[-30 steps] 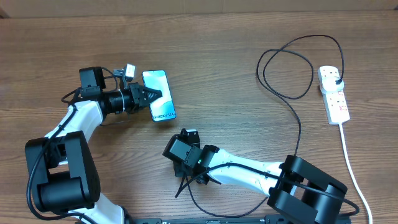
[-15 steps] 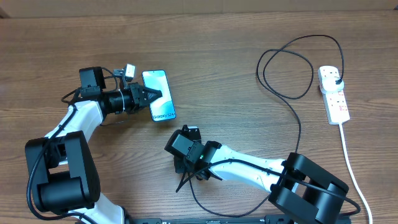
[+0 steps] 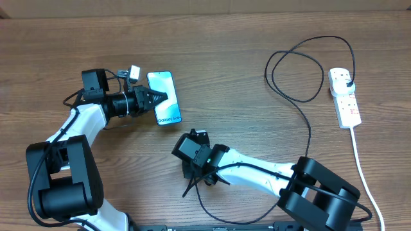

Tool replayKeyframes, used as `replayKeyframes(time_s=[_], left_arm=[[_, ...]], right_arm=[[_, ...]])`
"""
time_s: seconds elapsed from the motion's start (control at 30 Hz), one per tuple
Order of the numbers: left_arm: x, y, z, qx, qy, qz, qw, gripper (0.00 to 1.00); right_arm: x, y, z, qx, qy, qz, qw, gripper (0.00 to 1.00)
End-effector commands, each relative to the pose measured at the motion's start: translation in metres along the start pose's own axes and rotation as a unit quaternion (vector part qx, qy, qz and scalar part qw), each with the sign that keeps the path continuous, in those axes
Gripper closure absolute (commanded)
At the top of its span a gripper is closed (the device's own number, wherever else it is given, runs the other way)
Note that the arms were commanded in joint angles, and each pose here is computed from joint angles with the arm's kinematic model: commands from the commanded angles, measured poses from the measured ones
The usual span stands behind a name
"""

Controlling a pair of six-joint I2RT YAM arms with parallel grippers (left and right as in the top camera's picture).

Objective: Plug charger to phone and switch on socket
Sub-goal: 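Lift the plug upright and carry it under the phone's bottom edge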

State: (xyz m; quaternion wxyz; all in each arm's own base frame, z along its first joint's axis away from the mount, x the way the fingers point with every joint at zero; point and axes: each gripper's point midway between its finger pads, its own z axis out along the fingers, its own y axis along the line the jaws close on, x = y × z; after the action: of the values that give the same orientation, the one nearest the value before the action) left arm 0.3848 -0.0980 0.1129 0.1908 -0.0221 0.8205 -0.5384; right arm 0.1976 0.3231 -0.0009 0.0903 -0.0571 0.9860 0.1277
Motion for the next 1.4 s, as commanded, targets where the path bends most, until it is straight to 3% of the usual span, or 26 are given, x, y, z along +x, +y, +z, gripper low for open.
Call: replayKeyframes(time_s=[0.0, 0.27, 0.5, 0.7, 0.97, 1.37], left_arm=[[0.006, -0.024, -0.003, 0.082, 0.012, 0.062, 0.995, 0.96], [0.005, -0.026, -0.017, 0.107, 0.003, 0.041, 0.993, 0.96], [0.016, -0.033, -0.033, 0.162, -0.005, 0.034, 0.986, 0.95], [0.037, -0.032, -0.038, 0.187, -0.004, -0.008, 0.982, 0.95], [0.039, -0.030, -0.040, 0.186, -0.003, -0.043, 0.982, 0.96], [0.028, -0.027, -0.039, 0.178, -0.008, -0.012, 0.984, 0.96]], right_arm=[[-0.002, -0.010, -0.008, -0.002, 0.019, 0.006, 1.000, 0.96], [-0.004, 0.034, -0.083, -0.195, 0.051, -0.123, 0.972, 0.96], [0.007, 0.041, -0.129, -0.247, 0.042, -0.161, 0.955, 0.96], [0.020, 0.056, -0.117, -0.311, 0.029, -0.184, 0.932, 0.96], [0.018, 0.061, -0.101, -0.376, -0.037, -0.186, 0.907, 0.96], [0.008, 0.047, -0.086, -0.347, -0.071, -0.153, 0.923, 0.96]])
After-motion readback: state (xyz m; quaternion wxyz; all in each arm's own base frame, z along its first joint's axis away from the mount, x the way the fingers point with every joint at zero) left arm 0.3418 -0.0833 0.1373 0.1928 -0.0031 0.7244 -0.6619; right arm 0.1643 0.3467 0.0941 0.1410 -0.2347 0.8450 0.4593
